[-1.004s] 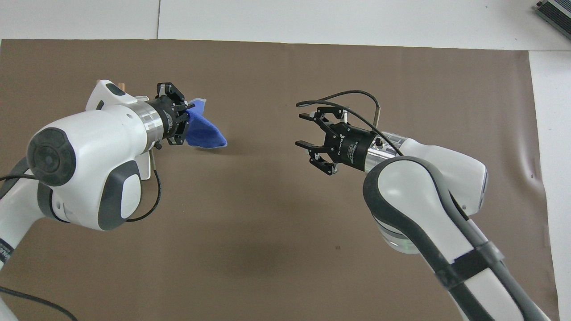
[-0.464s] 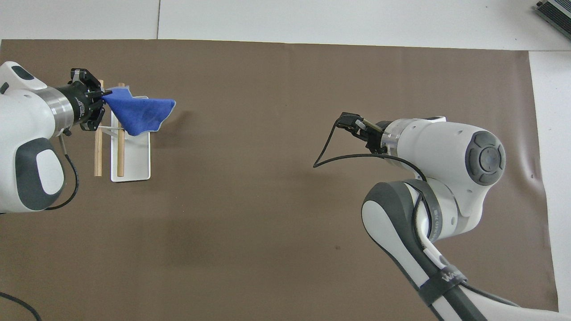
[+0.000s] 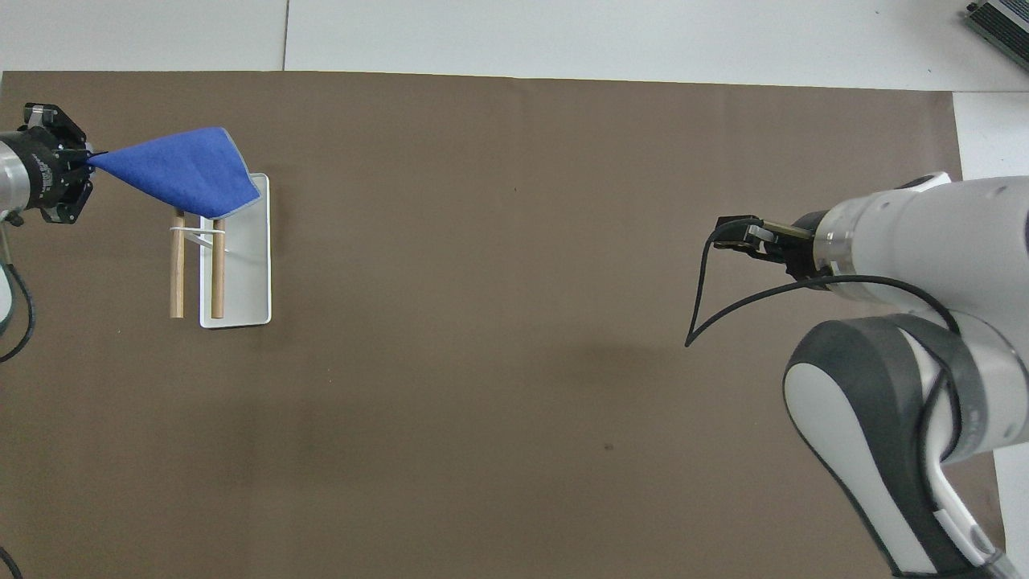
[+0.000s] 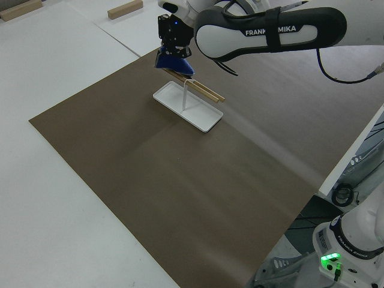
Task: Right arm passes towel to left arm to hang
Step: 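Carry the towel over the rack while the right gripper withdraws, then lower the towel onto the wooden rods with the left gripper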
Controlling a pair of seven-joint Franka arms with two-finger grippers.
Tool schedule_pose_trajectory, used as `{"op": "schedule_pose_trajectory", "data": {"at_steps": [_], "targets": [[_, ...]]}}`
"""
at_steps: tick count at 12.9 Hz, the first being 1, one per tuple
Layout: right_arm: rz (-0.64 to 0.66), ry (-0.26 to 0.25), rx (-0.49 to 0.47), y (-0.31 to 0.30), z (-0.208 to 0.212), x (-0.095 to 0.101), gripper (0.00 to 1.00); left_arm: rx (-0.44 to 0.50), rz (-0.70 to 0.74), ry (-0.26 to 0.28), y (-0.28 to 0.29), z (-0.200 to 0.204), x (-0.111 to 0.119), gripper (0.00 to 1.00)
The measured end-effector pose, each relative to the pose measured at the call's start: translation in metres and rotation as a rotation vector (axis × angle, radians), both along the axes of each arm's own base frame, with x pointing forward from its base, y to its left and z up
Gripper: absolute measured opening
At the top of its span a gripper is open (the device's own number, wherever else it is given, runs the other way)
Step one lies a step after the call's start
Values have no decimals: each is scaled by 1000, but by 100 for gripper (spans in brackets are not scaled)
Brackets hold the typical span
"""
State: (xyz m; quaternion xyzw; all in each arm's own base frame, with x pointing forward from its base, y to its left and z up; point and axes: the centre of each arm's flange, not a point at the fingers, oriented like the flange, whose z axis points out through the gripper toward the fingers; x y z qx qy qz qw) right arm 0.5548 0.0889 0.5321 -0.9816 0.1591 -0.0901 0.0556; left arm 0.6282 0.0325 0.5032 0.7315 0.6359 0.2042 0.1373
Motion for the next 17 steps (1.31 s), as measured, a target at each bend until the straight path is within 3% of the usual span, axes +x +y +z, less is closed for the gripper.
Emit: {"op": "schedule_pose_trajectory", "data": {"at_steps": [4,8,14,17], "targets": [[11,57,-22,-23,55,-21,100,123,-87,36,10,-2,3,2],[68,123,-70,-70,63,-27,100,179,-184,59,17,-17,4,2],[31,188,-72,-112,118,-46,100,148,-185,-9,10,-43,2,2],[38,211,-68,-132,105,-30,100,31,-92,-83,5,-34,8,2]]}}
